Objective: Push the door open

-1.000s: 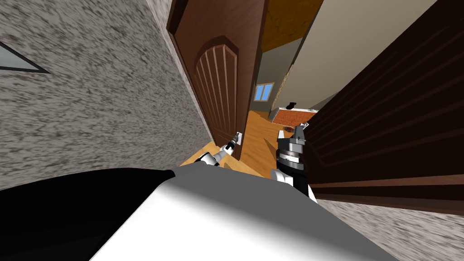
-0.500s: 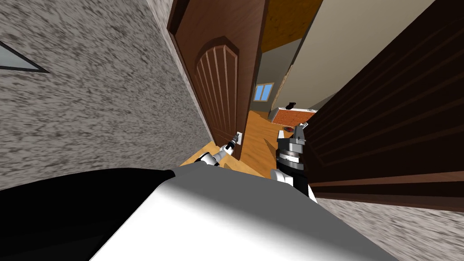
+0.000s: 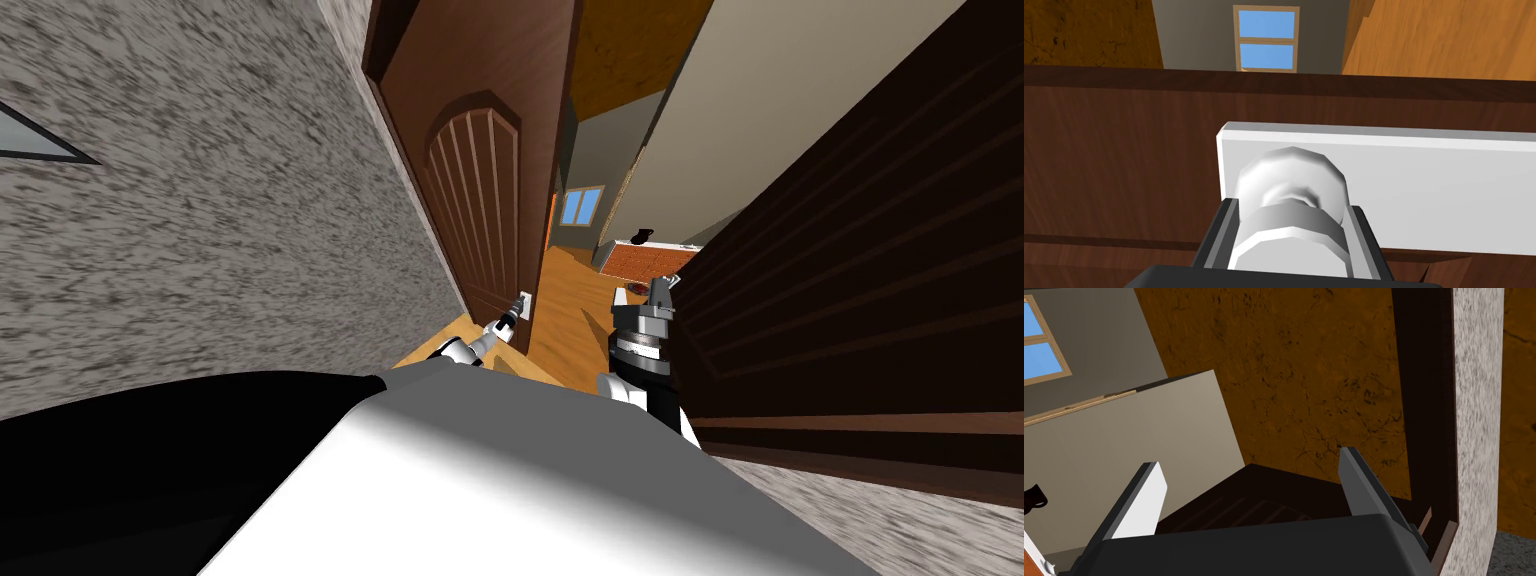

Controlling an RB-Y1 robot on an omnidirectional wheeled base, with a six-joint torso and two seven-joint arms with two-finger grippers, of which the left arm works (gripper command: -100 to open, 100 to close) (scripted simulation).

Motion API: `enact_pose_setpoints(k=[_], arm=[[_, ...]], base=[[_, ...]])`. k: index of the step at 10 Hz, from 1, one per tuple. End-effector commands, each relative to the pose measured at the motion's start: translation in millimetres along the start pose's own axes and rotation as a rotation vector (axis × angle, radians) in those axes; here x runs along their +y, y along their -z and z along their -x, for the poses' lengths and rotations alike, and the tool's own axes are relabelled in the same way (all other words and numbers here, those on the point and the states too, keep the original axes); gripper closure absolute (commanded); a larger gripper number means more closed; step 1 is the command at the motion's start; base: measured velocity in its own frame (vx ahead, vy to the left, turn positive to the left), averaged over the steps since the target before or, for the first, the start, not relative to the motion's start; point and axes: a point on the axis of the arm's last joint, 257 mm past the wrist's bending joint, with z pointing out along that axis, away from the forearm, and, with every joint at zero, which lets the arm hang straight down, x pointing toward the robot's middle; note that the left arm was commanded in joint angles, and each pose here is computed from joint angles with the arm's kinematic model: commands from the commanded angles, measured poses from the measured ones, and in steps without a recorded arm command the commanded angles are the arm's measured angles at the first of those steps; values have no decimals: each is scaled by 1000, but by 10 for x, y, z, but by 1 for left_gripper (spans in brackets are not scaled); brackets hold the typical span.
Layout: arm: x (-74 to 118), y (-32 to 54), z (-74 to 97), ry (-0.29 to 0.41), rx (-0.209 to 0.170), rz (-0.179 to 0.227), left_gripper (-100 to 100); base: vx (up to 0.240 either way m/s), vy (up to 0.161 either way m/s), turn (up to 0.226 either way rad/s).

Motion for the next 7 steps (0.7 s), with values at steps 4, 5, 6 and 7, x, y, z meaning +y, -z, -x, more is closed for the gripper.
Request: enact_pose_setpoints(k=[4, 5, 6, 7], arm=[[-76, -15, 269, -12, -37, -13, 100], [-74, 3, 412, -15, -62, -12, 100], [-74, 9, 461, -15, -71, -12, 100], [-73, 23, 559, -16, -88, -11, 100]], base=[[120, -106, 26], [82, -105, 45], [130, -159, 55], [184, -144, 84]])
